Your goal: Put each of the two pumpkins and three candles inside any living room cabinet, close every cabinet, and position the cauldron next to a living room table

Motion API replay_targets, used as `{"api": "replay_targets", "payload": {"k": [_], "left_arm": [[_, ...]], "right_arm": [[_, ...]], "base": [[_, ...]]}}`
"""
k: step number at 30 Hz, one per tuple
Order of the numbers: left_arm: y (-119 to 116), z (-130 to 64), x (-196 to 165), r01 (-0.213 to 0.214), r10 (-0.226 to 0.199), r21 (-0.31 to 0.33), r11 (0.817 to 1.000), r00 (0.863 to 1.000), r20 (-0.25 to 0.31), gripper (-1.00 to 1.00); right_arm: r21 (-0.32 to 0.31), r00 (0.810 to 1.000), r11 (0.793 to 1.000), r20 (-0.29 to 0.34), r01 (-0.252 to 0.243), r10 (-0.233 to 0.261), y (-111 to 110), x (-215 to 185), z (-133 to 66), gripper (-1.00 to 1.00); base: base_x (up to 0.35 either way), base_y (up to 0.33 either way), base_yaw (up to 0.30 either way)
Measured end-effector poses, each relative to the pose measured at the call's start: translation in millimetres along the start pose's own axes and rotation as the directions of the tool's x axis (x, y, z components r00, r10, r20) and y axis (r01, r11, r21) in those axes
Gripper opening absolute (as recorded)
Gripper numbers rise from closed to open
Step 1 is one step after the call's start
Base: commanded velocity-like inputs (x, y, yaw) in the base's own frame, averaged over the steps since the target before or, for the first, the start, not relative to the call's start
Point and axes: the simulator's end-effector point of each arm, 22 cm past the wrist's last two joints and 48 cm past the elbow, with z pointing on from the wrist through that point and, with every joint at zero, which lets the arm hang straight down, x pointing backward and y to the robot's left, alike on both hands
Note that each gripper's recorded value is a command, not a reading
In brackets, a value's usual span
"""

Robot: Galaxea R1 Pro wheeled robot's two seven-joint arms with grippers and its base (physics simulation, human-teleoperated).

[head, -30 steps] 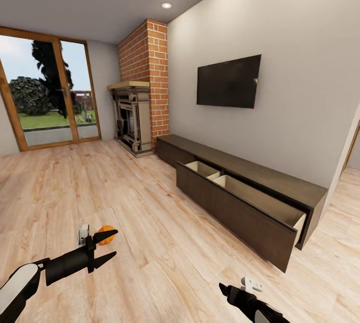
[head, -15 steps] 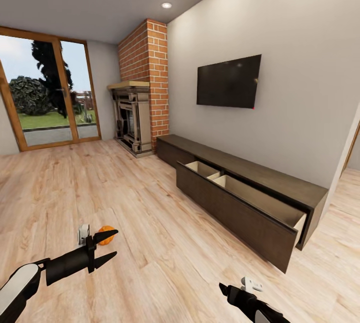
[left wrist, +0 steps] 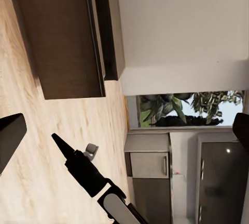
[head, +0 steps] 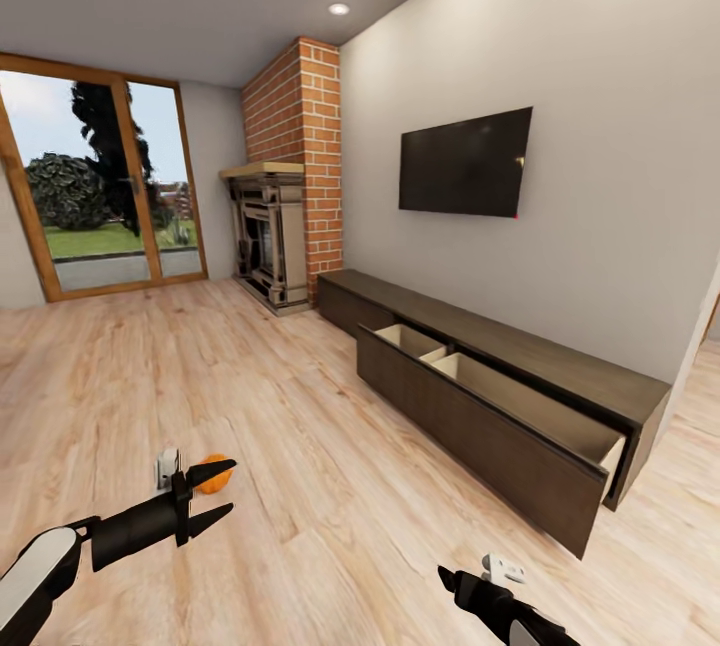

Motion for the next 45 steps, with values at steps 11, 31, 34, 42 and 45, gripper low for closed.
{"api": "replay_targets", "payload": {"k": [11, 31, 34, 42, 45], "left_arm": [[2.2, -0.5, -0.4, 0.005, -0.005, -0.003, 1.0, 1.0, 0.002, 1.0], [2.4, 0.1, -0.1, 0.005, -0.005, -0.004, 1.0, 1.0, 0.001, 1.0], [2.4, 0.1, 0.0, 0.005, -0.005, -0.004, 1.0, 1.0, 0.001, 1.0], [1.2, -0.2, 0.0, 0.003, -0.003, -0.002, 1.0, 1.0, 0.002, 1.0], [0.4, -0.4, 0.1, 0.001, -0.001, -0.001, 1.0, 1.0, 0.002, 1.0]], "right_arm": [[0.001, 1.0, 1.0, 0.0, 0.002, -0.002, 0.1, 0.1, 0.1, 1.0], [-0.004, 1.0, 1.0, -0.001, 0.0, 0.0, 2.6, 1.0, 0.5, 1.0], [-0.005, 1.0, 1.0, -0.001, 0.0, 0.0, 2.8, 0.9, 0.5, 1.0], [-0.005, 1.0, 1.0, 0.001, 0.001, -0.001, 3.1, 0.0, 0.1, 1.0], [-0.005, 1.0, 1.0, 0.003, 0.002, -0.002, 3.5, -1.0, -0.2, 1.0]], "base": [[0.067, 0.0, 0.259], [0.002, 0.0, 0.19], [0.0, 0.0, 0.004], [0.0, 0.0, 0.162], [0.006, 0.0, 0.239]]}}
